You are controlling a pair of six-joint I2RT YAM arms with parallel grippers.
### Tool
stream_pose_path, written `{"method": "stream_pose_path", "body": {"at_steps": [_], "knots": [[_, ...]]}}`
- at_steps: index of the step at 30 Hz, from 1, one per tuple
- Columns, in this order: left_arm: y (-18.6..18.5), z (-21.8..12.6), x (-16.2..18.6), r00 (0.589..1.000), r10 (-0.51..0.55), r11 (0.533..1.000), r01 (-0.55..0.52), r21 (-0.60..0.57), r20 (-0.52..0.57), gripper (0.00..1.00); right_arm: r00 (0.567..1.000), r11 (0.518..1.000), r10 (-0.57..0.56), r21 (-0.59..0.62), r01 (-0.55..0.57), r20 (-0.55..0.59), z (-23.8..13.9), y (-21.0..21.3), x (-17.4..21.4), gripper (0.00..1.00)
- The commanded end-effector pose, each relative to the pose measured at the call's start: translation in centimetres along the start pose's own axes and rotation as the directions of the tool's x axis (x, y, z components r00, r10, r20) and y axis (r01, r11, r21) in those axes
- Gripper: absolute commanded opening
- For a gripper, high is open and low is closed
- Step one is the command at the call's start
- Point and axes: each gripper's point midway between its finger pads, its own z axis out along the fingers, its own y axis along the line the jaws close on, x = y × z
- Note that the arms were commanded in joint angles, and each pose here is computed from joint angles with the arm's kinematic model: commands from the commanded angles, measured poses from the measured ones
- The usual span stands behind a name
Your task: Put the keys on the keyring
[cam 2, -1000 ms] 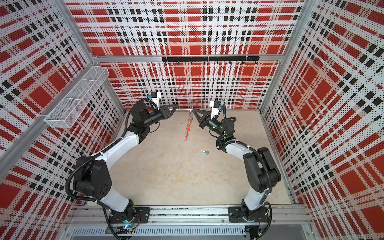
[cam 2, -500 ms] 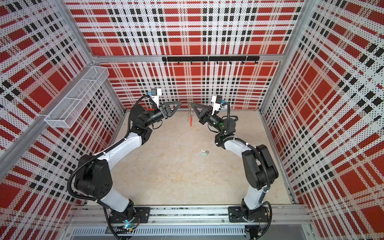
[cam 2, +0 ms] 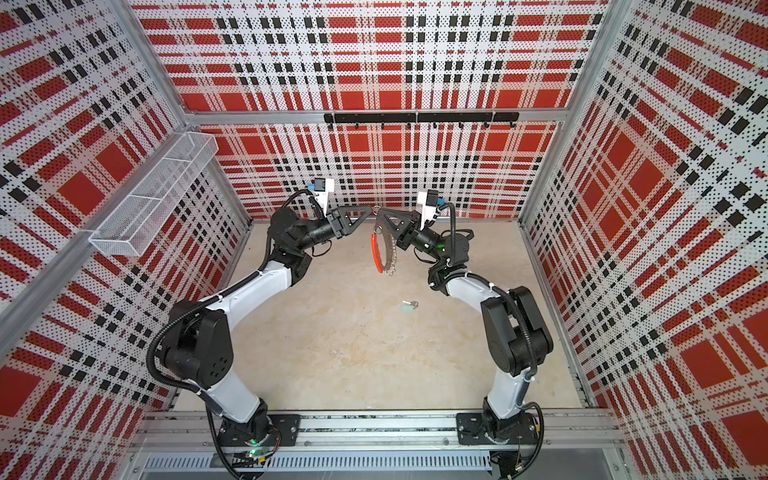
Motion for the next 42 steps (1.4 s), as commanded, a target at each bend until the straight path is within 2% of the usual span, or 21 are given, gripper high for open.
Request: {"method": "stream_pose_path", "body": {"at_steps": [1,10,16,31,33,39,42], "knots": [[-1.8,1.1,-1.0,0.999,0.042,0.997,-0.043,0.058,0.011,0.34,0.999,0.999,-0.040,-0.035,0.041,0.012,0.5,1.1,-1.0,0.00],[-2.4,1.4,-0.8,0.999,0.044,0.996,-0.045,0.072,0.006,0.36,0.999,0.999,-0.036,-0.031,0.037,0.019,0.4,1.1,-1.0,0.00],[-2.6,0.6,-1.3,0.998,0.056,0.997,-0.057,0.057,0.024,0.44,0.999,1.000,-0.022,-0.006,0.022,0.034,0.1,0.1,-1.3,0.00],[-2.7,0.1,-1.6,0.997,0.066,0.996,-0.068,0.051,0.031,0.47,1.000,1.000,-0.017,0.005,0.017,0.024,0.3,-0.3,-1.2,0.00],[-2.8,0.1,-1.6,0.997,0.066,0.996,-0.067,0.051,0.030,0.46,1.000,1.000,-0.017,0.001,0.017,0.023,0.3,-0.3,-1.3,0.00],[-2.8,0.4,-1.0,0.998,0.063,0.996,-0.064,0.061,0.014,0.34,1.000,1.000,-0.010,-0.012,0.010,0.017,0.6,-0.1,-1.2,0.00],[-2.8,0.6,-0.8,0.998,0.063,0.996,-0.063,0.067,0.008,0.32,1.000,1.000,-0.009,-0.013,0.009,0.013,0.6,-0.1,-1.2,0.00]]}}
